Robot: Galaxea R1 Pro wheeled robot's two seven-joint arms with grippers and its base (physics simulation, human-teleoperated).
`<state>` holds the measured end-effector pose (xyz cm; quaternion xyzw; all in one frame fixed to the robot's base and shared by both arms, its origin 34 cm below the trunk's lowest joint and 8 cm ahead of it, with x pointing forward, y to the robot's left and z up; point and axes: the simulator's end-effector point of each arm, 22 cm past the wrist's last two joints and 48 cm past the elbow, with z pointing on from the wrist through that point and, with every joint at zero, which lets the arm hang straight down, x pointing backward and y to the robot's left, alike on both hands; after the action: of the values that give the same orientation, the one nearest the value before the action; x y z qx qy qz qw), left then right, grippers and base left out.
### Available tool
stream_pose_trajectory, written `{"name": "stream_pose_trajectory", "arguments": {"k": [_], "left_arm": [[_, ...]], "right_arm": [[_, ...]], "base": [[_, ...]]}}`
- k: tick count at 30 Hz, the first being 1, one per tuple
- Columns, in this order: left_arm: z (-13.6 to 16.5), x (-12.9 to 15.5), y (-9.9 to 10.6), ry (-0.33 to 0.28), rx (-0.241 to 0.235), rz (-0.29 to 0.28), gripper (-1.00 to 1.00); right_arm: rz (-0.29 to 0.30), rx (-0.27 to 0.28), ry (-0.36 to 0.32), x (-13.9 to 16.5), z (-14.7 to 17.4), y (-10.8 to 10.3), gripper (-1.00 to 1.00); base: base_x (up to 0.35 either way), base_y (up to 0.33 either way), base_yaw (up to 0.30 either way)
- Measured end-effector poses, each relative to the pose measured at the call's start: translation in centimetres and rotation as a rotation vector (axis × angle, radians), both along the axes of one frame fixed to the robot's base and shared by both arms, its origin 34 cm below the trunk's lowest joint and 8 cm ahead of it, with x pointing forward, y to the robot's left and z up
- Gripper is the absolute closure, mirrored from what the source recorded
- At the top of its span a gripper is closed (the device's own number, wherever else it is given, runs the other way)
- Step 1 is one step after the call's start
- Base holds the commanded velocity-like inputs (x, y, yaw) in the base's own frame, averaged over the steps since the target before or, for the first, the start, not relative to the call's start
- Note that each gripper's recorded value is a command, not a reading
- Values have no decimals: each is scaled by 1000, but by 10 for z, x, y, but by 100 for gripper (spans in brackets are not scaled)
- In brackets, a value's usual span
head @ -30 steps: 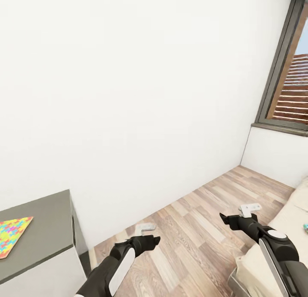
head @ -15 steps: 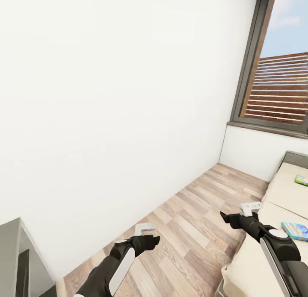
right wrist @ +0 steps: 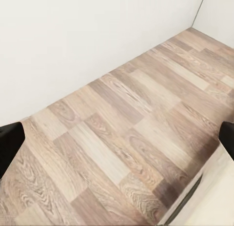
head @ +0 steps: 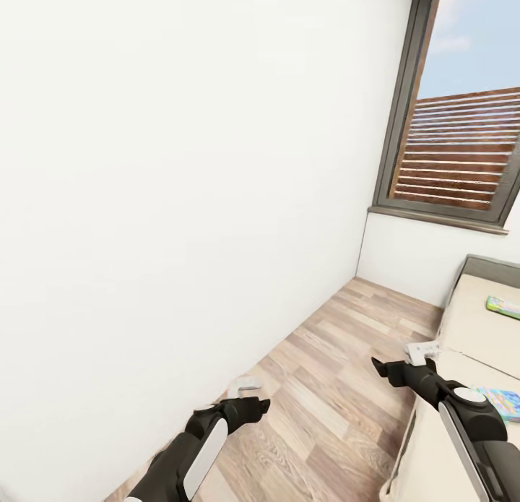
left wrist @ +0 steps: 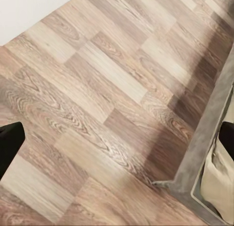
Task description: Put all the toys in the child's room - the three board games (two on the bed and one on the table), the two jigsaw puzzles on the table, and the tennis ball on the table - inside the toy box on the table in the child's room.
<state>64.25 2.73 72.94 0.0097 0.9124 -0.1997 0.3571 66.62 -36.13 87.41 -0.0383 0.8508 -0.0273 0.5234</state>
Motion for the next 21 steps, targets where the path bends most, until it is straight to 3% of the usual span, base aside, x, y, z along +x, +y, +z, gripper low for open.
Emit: {"name": "stream_pose_trajectory", "arguments": {"k": [15, 21], "left_arm": [[0, 0, 0, 1, 1, -1, -100], [0, 0, 0, 0, 2, -1, -100]], "right_arm": [[-2, 2, -2, 0, 0, -1, -100], [-2, 2, -2, 0, 1, -1, -100]], "base": [[344, 165, -1], [344, 60, 0]]}}
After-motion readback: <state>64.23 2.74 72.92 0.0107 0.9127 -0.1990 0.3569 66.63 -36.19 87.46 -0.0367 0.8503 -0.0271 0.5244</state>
